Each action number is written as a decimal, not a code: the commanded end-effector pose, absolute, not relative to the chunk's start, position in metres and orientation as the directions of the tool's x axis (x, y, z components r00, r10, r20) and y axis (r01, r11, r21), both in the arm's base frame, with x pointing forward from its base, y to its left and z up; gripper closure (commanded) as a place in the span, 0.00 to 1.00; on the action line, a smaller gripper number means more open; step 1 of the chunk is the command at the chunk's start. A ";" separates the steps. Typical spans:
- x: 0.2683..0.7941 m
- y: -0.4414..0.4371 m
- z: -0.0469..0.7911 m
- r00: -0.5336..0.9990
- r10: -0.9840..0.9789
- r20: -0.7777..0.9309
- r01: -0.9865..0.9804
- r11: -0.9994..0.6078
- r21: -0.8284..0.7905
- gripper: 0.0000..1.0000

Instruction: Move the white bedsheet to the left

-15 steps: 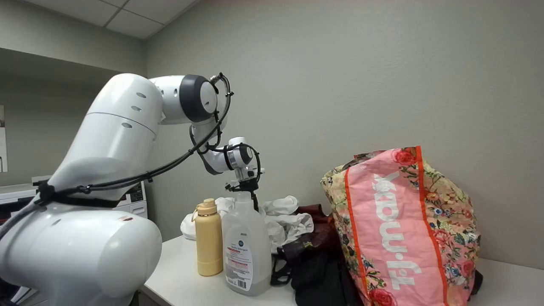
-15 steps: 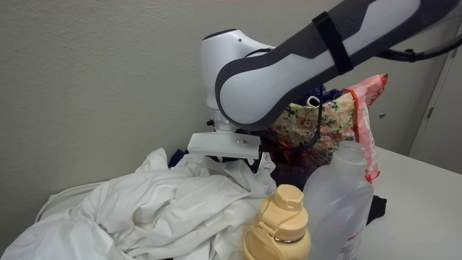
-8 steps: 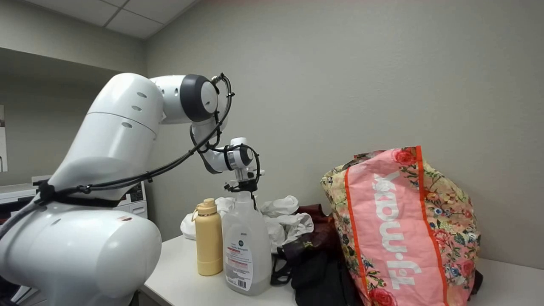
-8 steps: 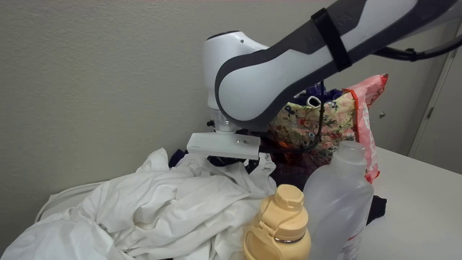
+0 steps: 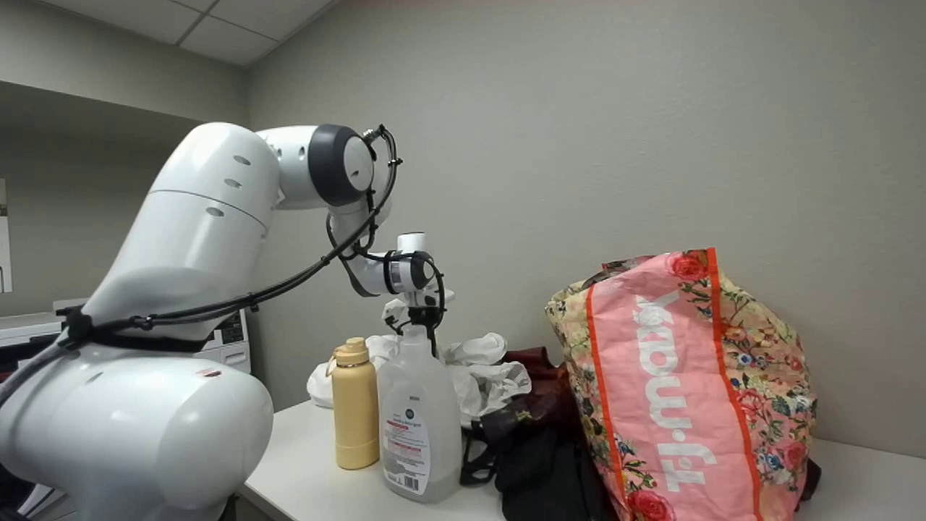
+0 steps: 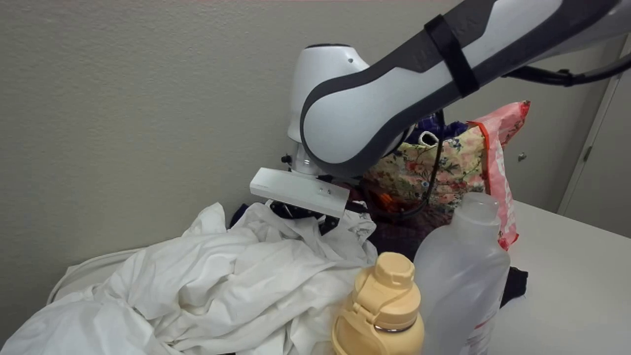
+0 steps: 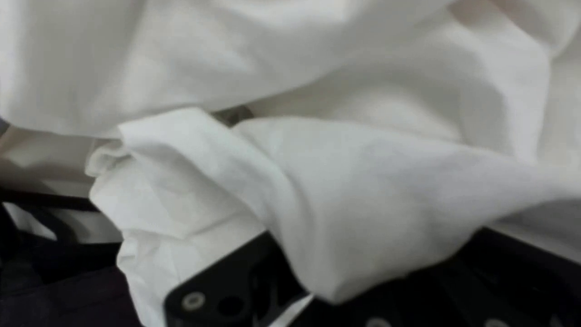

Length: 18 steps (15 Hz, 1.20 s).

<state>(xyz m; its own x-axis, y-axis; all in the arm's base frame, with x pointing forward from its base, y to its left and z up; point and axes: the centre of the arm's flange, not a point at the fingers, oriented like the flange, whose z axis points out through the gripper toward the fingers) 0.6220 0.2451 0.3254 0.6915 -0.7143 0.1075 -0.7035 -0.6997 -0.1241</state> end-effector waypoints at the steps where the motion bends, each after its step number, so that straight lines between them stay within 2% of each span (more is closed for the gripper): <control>1: 0.609 0.271 0.412 0.680 -0.710 0.185 -0.661 -0.702 -0.263 0.94; 5: 0.592 0.316 0.502 0.717 -0.639 0.280 -0.528 -0.759 -0.380 0.94; 9: 0.568 0.370 0.551 0.761 -0.545 0.352 -0.385 -0.816 -0.431 0.95; 13: 0.540 0.432 0.549 0.825 -0.421 0.376 -0.250 -0.870 -0.425 0.95; 18: 0.506 0.497 0.514 0.914 -0.255 0.317 -0.110 -0.905 -0.411 0.95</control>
<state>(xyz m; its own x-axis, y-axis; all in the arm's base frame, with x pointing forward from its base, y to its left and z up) 0.5086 0.4663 0.5230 0.8779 -0.3365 0.3408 -0.1897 -0.8977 -0.3977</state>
